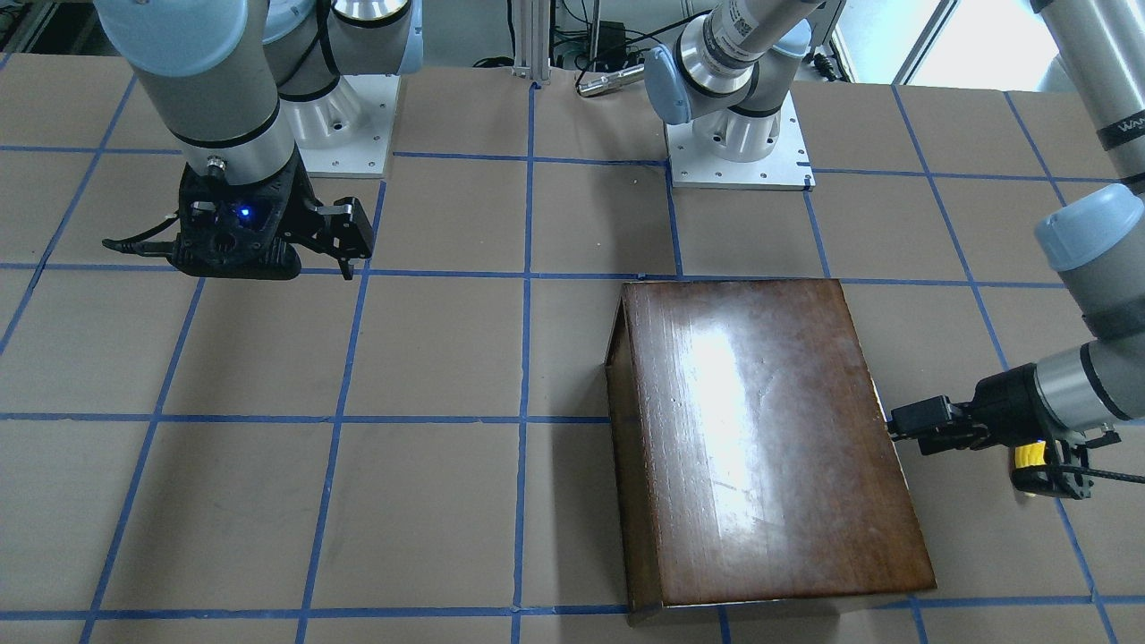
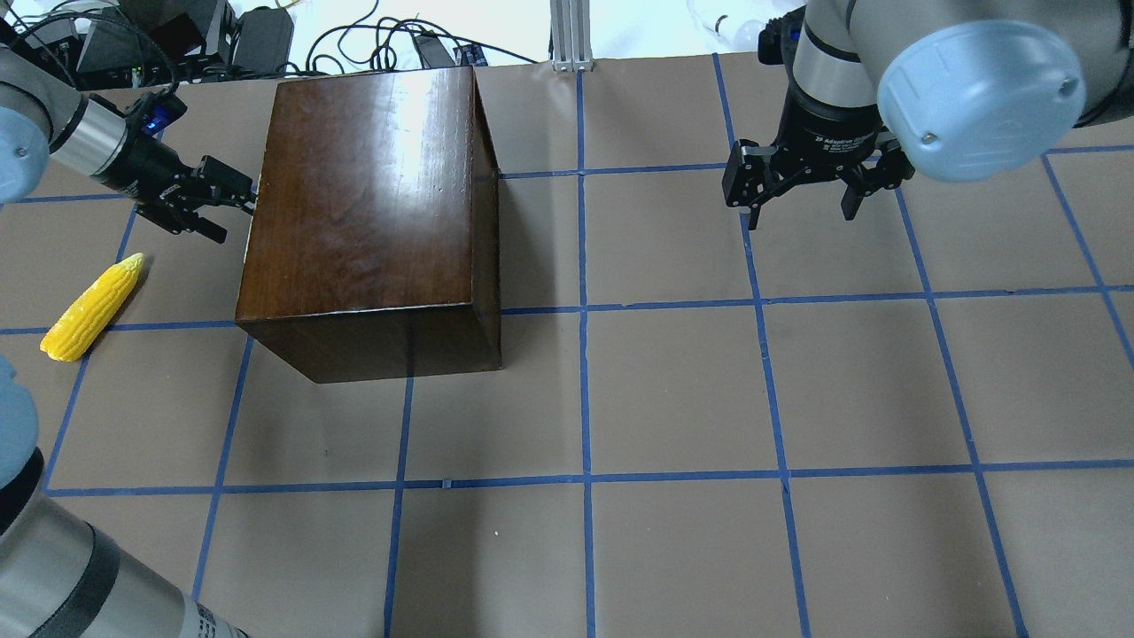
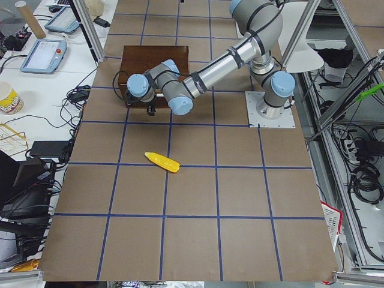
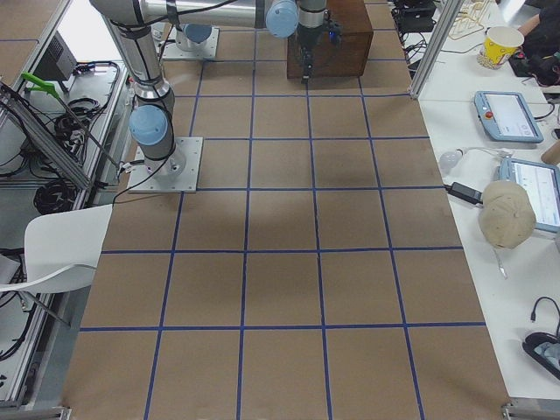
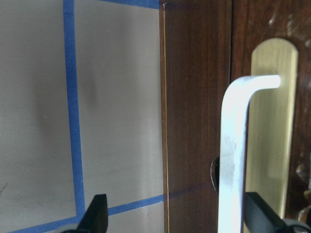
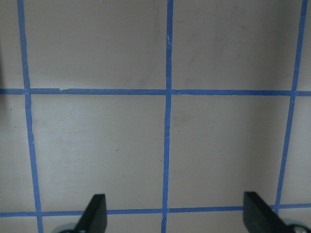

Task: Open drawer and put corn inside
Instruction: 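Lower the left gripper and hook it onto the white drawer handle, then pull the drawer outward from the cabinet with the left gripper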

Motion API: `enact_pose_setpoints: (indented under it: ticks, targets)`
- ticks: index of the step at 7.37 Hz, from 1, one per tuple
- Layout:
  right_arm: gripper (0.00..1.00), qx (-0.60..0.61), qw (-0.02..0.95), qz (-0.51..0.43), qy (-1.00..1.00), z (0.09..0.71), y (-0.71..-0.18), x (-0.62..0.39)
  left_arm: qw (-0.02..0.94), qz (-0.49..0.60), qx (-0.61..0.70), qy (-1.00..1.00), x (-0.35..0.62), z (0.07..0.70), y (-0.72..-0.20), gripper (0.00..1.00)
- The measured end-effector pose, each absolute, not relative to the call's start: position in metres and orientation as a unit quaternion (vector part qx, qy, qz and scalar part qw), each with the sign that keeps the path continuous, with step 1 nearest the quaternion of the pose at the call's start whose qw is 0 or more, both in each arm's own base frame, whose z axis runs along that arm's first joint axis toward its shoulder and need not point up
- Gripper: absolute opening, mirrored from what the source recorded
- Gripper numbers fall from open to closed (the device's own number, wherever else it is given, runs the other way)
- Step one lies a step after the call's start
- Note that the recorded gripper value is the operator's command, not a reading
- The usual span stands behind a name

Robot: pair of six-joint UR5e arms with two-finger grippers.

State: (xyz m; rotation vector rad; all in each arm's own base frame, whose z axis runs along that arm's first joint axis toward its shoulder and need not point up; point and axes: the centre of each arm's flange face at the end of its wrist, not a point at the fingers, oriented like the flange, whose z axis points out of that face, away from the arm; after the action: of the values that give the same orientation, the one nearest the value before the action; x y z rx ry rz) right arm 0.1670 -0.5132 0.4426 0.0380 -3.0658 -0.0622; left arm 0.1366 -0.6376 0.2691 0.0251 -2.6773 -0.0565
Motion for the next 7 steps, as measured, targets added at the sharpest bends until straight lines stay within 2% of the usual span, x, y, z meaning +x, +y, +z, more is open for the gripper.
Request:
enact_pose_setpoints:
  ticks: [7]
  targets:
    - [1.0,0.012,0.037,-0.02,-0.999,0.4428,-0.5134,0.167,0.209,-0.033,0.013,-0.977,0.1374,0.2675,-0.637,1.0]
